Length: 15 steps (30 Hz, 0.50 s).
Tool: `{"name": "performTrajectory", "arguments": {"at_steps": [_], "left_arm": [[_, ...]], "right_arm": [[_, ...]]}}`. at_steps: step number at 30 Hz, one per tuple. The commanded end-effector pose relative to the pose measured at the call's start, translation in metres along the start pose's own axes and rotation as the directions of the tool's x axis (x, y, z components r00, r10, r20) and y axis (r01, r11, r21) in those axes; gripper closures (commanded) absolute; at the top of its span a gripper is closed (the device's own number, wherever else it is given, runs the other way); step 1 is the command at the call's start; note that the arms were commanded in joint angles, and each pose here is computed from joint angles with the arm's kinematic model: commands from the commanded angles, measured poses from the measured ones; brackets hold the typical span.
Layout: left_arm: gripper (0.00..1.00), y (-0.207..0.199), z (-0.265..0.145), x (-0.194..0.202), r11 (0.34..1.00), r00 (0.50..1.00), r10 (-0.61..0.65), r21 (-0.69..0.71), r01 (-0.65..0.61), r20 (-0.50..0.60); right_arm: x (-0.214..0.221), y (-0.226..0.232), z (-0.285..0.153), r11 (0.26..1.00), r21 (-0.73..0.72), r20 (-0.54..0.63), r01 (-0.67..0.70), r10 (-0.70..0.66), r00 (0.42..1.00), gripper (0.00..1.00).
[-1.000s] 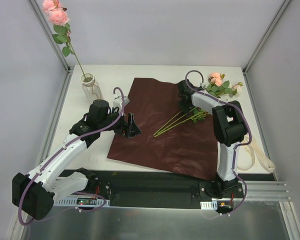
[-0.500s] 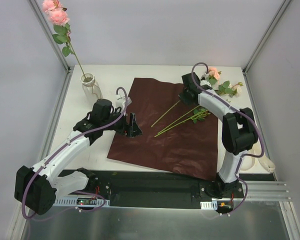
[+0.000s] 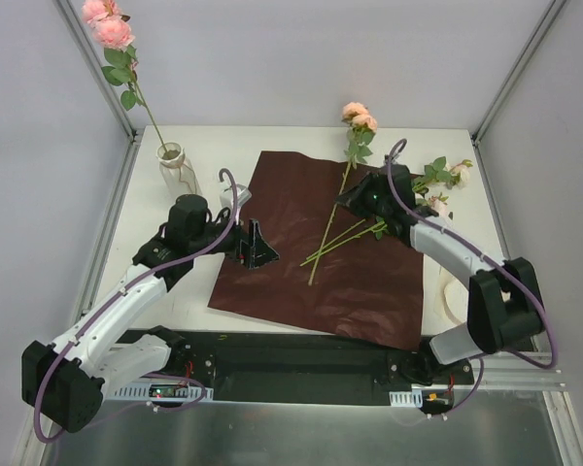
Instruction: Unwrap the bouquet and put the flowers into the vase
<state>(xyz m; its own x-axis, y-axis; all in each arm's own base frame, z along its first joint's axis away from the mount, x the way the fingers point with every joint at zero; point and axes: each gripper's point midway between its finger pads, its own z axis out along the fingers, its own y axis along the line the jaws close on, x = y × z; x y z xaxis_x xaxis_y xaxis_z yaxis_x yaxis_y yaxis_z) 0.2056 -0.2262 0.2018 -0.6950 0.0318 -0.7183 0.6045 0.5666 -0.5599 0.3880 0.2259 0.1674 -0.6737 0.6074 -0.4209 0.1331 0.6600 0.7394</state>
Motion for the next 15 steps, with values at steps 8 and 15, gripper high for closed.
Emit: {"name": "performTrajectory", "arguments": {"at_steps": [8, 15], "left_arm": [[0.19, -0.062, -0.007, -0.038, 0.952, 0.992, -0.099, 0.299, 0.071, 0.078], [0.23, -0.088, -0.011, -0.069, 0.923, 0.991, -0.125, 0.374, 0.095, 0.056]], "right_arm": [[0.115, 0.077, -0.125, 0.741, -0.497, 0.084, 0.451, -0.477, 0.875, 0.99], [0.130, 0.084, -0.161, 0.710, -0.466, 0.167, 0.528, -0.515, 0.841, 0.99]]}}
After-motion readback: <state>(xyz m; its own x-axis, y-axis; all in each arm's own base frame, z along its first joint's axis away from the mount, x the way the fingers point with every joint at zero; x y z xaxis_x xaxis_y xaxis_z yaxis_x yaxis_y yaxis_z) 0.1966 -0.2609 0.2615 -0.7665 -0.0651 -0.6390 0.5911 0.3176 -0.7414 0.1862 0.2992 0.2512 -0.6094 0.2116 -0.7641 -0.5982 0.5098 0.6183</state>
